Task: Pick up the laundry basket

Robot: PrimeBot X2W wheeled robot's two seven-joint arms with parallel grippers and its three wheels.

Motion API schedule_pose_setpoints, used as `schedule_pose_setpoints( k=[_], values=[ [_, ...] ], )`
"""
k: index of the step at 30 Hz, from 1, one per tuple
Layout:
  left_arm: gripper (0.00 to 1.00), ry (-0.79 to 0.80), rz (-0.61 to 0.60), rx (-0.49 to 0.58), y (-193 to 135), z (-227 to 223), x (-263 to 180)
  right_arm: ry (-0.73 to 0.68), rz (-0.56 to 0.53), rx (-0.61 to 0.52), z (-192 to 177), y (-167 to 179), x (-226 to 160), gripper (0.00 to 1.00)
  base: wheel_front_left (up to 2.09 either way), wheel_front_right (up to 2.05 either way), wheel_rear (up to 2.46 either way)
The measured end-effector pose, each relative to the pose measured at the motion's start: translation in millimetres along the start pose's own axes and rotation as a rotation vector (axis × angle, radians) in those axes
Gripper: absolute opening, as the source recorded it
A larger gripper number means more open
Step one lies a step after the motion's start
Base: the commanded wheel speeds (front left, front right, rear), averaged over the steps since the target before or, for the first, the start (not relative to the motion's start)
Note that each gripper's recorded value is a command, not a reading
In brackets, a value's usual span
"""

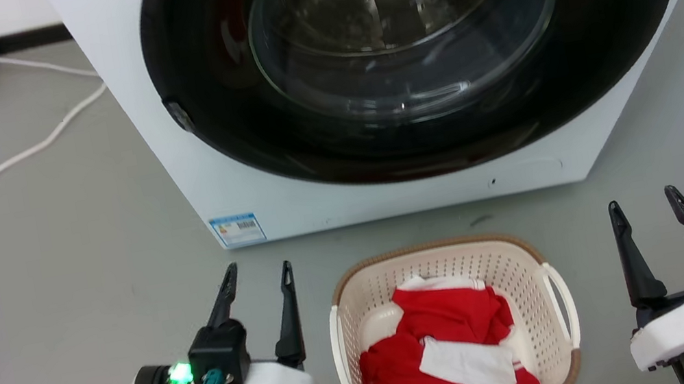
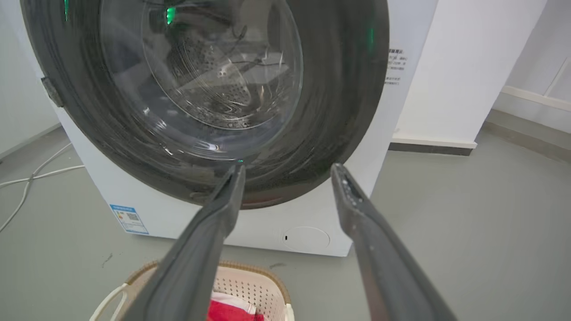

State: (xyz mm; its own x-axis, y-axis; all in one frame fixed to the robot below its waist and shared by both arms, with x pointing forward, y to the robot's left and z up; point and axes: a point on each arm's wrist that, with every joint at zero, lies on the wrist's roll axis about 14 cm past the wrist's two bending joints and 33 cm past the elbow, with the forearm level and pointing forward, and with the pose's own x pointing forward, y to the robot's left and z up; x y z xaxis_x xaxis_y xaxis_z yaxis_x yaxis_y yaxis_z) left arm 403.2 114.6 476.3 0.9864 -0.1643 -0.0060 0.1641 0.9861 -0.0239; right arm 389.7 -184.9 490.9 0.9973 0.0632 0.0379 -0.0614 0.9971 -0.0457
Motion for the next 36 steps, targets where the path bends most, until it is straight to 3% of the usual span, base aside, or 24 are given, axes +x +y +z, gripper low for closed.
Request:
schedule_pose_setpoints(
  k=[21, 28, 36],
  values=[
    [1.00, 0.611, -0.190, -0.069, -30.3, -205.2, 40.3, 0.527, 0.058, -0.123, -189.3, -4.6, 38.6, 1.00, 0.00, 0.00, 0.00],
    [1.00, 0.789, -0.211, -0.111, -31.4, -261.0, 29.1, 0.724, 0.070, -0.130, -253.2, -10.8, 23.4, 1.00, 0.00, 0.00, 0.00],
    [1.00, 0.902, -0.234, -0.137, -33.8, -296.2, 27.8, 0.867, 0.096, -0.138, -298.0, -10.9, 12.4, 1.00, 0.00, 0.00, 0.00]
  ],
)
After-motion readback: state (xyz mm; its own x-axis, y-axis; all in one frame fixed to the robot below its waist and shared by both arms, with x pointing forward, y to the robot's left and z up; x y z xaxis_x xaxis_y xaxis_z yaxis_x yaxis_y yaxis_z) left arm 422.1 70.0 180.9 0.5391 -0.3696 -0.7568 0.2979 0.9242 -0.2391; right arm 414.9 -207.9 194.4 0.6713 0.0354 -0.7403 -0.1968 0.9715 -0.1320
